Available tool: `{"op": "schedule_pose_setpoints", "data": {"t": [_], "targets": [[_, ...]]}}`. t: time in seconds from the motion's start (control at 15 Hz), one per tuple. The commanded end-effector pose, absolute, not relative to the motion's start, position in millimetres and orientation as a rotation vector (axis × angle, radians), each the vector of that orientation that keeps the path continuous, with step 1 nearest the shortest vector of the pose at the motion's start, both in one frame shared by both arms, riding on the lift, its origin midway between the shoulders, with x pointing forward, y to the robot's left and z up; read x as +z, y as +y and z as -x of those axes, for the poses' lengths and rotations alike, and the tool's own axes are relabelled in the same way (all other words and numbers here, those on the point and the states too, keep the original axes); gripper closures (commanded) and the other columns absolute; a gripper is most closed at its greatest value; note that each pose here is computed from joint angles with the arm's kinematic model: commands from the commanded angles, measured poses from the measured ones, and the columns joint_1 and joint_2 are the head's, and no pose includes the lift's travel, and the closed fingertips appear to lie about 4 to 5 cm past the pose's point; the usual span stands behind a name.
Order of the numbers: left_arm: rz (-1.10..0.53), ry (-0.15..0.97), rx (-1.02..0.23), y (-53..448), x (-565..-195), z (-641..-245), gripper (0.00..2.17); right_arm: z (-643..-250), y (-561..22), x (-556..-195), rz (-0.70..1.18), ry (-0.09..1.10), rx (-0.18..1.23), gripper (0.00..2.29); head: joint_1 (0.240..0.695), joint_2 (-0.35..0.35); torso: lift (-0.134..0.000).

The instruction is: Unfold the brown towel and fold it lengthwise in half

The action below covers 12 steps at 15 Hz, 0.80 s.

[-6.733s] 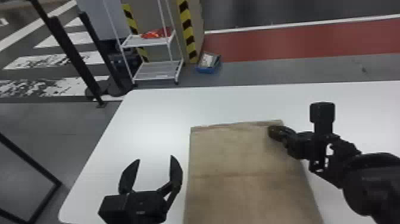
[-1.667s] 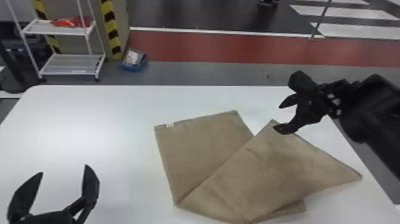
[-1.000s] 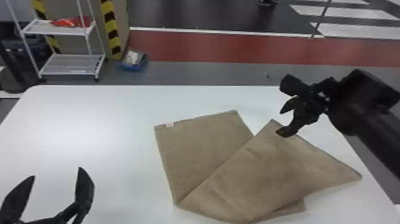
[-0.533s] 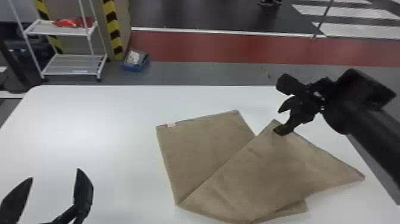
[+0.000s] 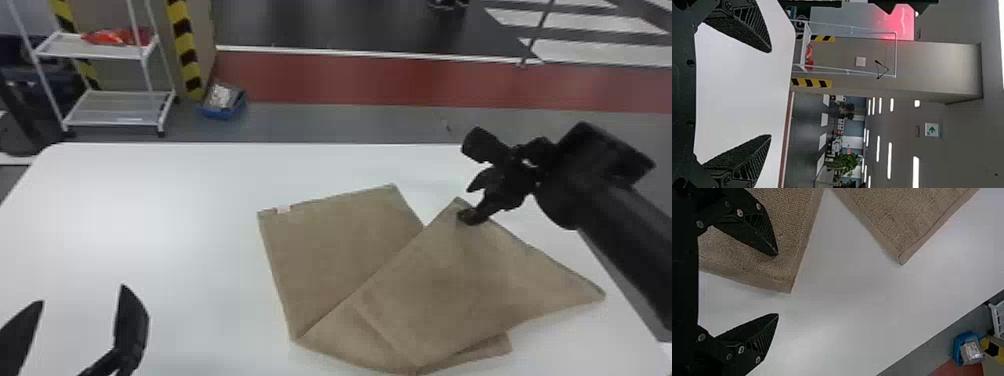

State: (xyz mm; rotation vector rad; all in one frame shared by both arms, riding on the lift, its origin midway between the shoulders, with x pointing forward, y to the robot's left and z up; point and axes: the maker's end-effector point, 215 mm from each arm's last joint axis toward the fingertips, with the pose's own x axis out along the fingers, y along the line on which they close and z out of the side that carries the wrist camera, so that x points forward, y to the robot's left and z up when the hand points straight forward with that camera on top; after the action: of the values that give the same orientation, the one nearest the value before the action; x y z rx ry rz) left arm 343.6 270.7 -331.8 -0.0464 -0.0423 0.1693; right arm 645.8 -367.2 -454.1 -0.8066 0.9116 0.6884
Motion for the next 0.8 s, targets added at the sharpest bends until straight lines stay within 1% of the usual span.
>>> {"op": "schedule_pose_setpoints", "data": {"t": [0.0, 0.2, 0.27, 0.53, 0.6, 0.73], "targets": [[0.046, -0.041, 0.168, 269.9, -331.6, -342.3, 0.11, -643.0, -363.5, -458.3, 0.789, 0.921, 0.694, 0.41, 0.695, -0.108, -0.123], [0.041, -0.041, 0.168, 271.0, -331.4, -341.6, 0.11, -641.0, -359.5, -460.0, 0.774, 0.931, 0.701, 0.42, 0.695, -0.105, -0.123], [0.04, -0.041, 0.167, 271.0, -331.3, -341.7, 0.11, -640.2, -359.1, -460.8, 0.771, 0.935, 0.704, 0.47, 0.695, -0.103, -0.123], [0.038, -0.043, 0.167, 271.8, -330.9, -342.7, 0.11, -636.8, -358.9, -463.1, 0.747, 0.941, 0.711, 0.48, 0.695, -0.1, -0.123], [0.038, -0.043, 0.169, 272.6, -330.8, -342.8, 0.11, -638.3, -357.5, -461.4, 0.746, 0.93, 0.716, 0.57, 0.695, -0.099, -0.123], [0.036, -0.043, 0.168, 272.8, -331.3, -343.5, 0.11, -640.7, -356.0, -457.9, 0.725, 0.909, 0.716, 0.59, 0.695, -0.098, -0.123]]}}
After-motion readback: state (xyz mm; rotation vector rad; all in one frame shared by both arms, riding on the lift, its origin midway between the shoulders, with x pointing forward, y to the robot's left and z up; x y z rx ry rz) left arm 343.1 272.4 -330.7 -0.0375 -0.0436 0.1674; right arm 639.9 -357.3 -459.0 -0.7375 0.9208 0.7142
